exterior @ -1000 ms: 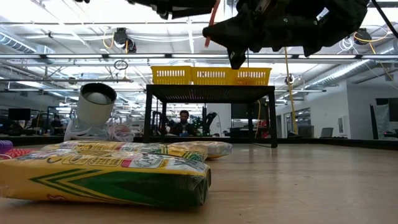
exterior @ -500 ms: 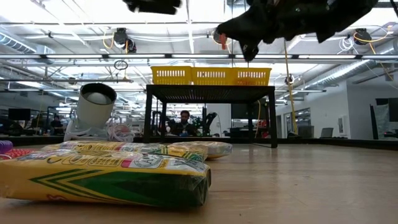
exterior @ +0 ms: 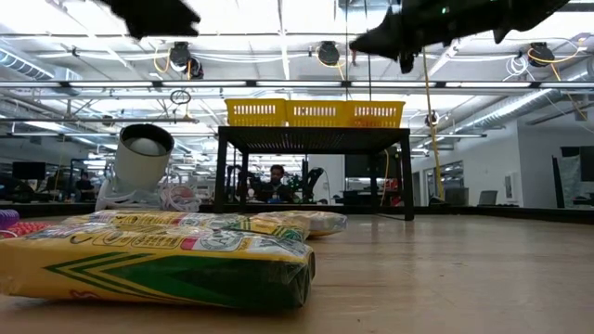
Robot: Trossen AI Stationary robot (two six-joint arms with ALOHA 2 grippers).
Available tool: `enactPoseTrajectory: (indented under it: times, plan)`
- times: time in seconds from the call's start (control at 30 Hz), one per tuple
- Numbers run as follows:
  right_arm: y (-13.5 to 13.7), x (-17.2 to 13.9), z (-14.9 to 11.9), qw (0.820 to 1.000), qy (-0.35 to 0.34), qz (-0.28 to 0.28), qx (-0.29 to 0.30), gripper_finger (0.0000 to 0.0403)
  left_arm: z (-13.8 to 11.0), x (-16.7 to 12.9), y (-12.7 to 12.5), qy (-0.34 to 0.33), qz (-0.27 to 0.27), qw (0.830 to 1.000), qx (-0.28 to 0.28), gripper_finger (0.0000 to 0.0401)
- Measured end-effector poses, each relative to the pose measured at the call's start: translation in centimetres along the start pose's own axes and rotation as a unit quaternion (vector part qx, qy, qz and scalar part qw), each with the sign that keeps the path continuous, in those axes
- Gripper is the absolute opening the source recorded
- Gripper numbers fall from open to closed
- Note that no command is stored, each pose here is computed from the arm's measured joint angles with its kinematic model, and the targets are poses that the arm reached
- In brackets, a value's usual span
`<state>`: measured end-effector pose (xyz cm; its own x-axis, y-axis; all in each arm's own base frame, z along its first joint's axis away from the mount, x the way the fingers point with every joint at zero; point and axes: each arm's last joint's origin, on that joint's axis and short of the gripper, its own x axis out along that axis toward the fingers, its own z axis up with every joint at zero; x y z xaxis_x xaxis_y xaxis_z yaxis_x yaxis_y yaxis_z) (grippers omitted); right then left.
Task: Pick & Place Office Desk Supplies
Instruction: Put the orange rubber band into the right yellow bin on the shelf
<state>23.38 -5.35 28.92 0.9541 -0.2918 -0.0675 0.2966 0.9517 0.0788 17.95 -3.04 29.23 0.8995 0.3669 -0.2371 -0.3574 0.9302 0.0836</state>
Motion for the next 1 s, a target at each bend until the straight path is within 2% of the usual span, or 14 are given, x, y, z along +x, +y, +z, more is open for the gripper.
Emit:
enactPoseTrajectory:
  times: [0.17, 0.3, 0.5, 0.67, 0.8, 1.0]
  plan:
    - [-3.6, 0.4, 1.1, 0.996, 0.046, -0.081, 0.005, 0.0000, -2.6, -0.5, 1.0, -0.039, 0.022, 0.997, -0.055, 0.0207]
    - [-5.9, 0.6, 1.1, 0.990, 0.066, -0.123, 0.002, 0.0000, -4.0, -0.4, 1.3, -0.054, 0.025, 0.995, -0.077, 0.0207]
    - [-7.6, 0.2, 0.9, 0.983, 0.087, -0.159, 0.009, 0.0000, -4.9, -0.1, 1.4, -0.047, 0.031, 0.993, -0.101, 0.0207]
    - [-7.8, 0.1, 0.9, 0.983, 0.085, -0.162, 0.009, 0.0013, -4.7, -0.1, 1.4, -0.055, 0.035, 0.992, -0.108, 0.0207]
    - [-7.5, 0.2, 0.9, 0.984, 0.087, -0.155, 0.009, 0.0047, -4.6, -0.1, 1.4, -0.060, 0.034, 0.991, -0.112, 0.0207]
    - [-7.3, 0.6, 1.8, 0.987, 0.087, -0.130, 0.024, 0.0136, -4.6, -0.1, 1.4, -0.062, 0.034, 0.991, -0.114, 0.0207]
